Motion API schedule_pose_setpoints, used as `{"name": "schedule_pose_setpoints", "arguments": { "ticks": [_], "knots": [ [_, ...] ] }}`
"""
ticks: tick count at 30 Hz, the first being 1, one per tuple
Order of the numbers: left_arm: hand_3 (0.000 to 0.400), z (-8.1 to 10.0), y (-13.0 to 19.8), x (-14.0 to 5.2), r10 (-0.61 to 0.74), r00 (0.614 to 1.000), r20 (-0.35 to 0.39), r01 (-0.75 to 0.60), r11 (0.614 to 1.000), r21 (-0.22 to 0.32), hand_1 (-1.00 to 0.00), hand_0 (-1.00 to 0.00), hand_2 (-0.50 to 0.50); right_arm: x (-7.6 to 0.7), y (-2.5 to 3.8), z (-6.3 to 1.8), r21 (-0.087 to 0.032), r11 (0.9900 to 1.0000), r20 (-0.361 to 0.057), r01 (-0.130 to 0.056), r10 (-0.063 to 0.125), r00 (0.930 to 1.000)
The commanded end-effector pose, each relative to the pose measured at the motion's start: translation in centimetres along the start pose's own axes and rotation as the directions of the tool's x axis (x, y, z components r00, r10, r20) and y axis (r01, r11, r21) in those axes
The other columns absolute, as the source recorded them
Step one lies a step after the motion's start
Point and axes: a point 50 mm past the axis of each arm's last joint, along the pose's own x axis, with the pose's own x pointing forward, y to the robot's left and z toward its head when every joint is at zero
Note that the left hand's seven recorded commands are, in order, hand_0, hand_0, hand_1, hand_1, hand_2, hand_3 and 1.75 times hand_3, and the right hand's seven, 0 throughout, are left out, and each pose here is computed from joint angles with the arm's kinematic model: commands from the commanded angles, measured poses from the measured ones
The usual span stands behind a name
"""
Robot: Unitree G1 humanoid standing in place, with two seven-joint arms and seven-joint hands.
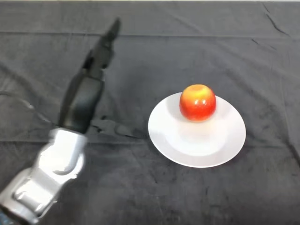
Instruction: Move the apple to the plate
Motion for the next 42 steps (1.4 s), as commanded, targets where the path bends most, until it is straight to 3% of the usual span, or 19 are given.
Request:
{"name": "schedule_pose_setpoints", "arguments": {
  "ticks": [1,12,20,31,42],
  "knots": [
    [0.0,-0.2,2.2,-1.0,0.03,1.0,0.002,-0.03,0.999,0.024,0.0,0.0,0.0,0.44,0.53,1.5,-0.018,0.9997,0.037,-0.018,0.019,0.9991],
    [0.0,0.4,10.1,-3.2,0.219,0.976,0.017,-0.22,0.974,0.058,0.0,0.0,0.0,0.44,0.54,1.5,-0.02,0.9996,0.036,-0.018,0.019,0.9992],
    [0.0,-0.3,16.4,-6.2,0.372,0.928,0.007,-0.371,0.922,0.11,0.0,0.0,0.0,0.44,0.54,1.5,-0.02,0.9996,0.036,-0.018,0.018,0.9992],
    [0.0,-2.7,22.2,-12.2,0.576,0.816,-0.055,-0.555,0.806,0.207,0.0,0.0,0.0,0.44,0.54,1.5,-0.02,0.9997,0.036,-0.017,0.018,0.9992],
    [0.0,-3.4,27.0,-18.6,0.738,0.666,-0.108,-0.687,0.663,0.298,0.0,0.0,0.0,0.45,0.53,1.51,-0.017,0.9997,0.037,-0.017,0.018,0.9992]
  ]
}}
